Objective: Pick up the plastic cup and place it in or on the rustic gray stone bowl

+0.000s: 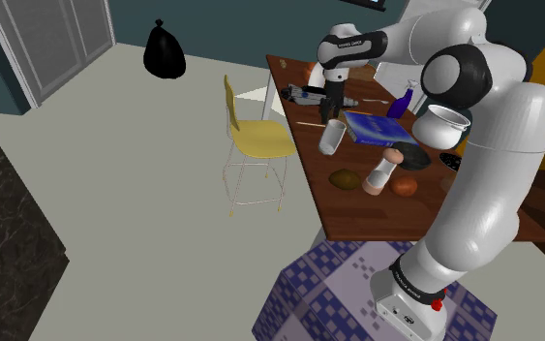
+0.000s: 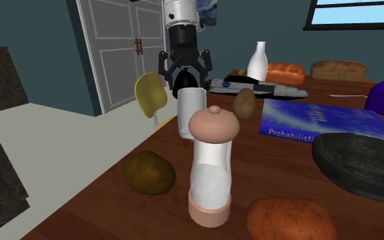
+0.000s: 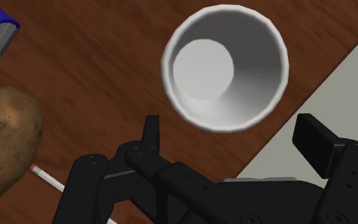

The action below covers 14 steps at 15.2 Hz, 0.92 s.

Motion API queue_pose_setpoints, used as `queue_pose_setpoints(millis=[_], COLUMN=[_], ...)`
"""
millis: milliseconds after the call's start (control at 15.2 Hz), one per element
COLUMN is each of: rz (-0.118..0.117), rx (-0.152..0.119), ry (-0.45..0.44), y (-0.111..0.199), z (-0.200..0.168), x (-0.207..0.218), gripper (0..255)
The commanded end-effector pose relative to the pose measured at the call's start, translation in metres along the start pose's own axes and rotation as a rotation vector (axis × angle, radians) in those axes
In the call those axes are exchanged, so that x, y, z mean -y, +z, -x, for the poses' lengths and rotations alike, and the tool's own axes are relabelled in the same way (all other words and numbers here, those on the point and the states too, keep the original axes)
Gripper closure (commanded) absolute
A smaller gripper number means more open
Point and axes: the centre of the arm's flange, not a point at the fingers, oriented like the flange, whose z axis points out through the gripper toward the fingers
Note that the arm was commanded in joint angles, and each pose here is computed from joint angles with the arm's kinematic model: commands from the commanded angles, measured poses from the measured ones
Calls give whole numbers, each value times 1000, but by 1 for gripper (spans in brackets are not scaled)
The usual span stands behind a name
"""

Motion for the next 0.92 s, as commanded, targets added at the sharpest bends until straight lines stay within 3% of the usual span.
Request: queue_pose_setpoints(millis=[0,198,726,792,858], rz=[0,0,0,0,0], rx=[0,0,0,0,0], ry=[0,0,0,0,0], y=[9,28,28,28,28], z=[-1,-1,-1,-1,-1], x=[-2,-2,-2,-2,-2], gripper=[0,0,0,255,255])
